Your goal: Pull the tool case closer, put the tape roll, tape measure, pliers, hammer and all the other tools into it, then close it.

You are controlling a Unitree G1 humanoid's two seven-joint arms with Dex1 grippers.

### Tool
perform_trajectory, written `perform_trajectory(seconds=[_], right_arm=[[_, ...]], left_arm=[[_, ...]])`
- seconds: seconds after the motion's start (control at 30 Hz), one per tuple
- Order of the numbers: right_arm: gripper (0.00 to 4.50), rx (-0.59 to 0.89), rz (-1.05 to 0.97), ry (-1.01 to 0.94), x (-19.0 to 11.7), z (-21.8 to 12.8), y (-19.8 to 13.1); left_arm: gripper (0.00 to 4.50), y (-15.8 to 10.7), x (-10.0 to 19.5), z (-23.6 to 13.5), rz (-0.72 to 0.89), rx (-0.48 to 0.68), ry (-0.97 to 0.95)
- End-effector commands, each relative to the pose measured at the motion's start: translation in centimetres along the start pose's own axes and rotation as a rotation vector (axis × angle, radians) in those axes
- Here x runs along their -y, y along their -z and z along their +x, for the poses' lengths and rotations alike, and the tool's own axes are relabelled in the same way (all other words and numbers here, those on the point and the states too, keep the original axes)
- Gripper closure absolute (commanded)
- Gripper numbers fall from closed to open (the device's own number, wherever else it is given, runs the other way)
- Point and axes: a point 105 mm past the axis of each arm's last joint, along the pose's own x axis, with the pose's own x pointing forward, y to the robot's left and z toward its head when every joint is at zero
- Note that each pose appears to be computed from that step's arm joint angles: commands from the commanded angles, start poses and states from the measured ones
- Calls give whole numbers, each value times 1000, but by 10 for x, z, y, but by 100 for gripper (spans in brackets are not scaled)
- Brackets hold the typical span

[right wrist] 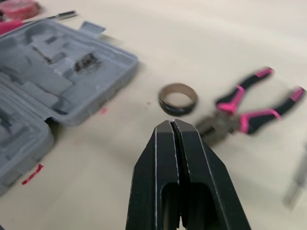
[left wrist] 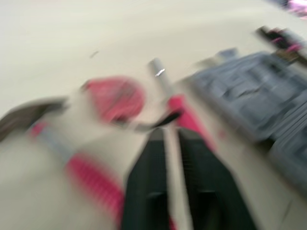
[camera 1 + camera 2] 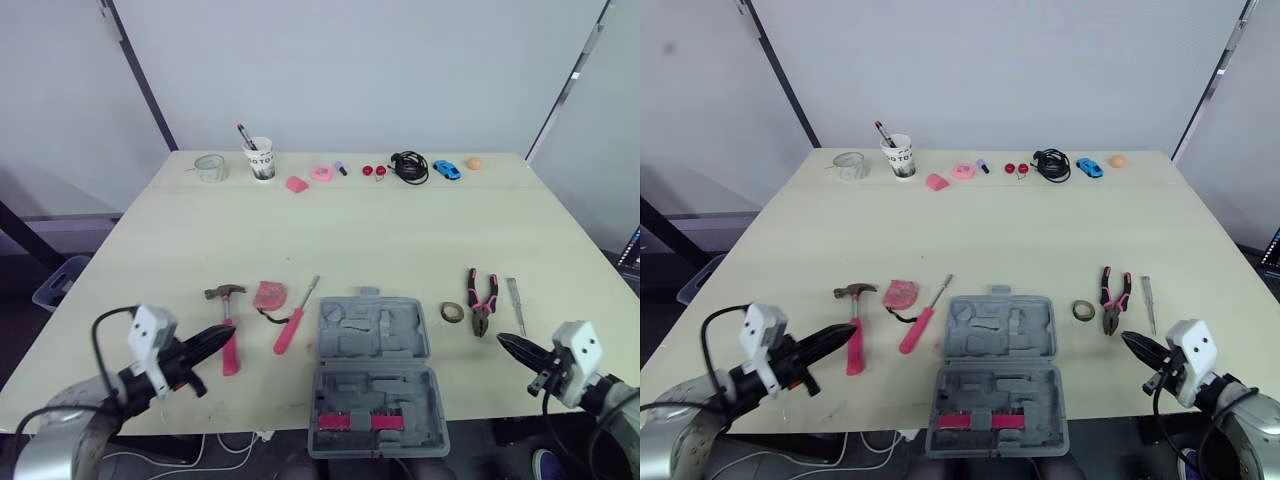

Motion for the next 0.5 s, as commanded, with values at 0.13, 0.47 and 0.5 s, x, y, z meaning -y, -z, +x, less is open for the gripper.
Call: perform_trajectory(seconds=[0.13,0.47,0.5], right_arm=[[246,66,37,154,21,-43,-1],[7,38,89,235,25,-73,18],[7,37,94,237,24,-74,19]], left_arm=[[132,11,-19,-46,14,4,-198],[0,29,-13,-60,-43,-13,-238],[0,29,-12,-59,-43,-14,-233]])
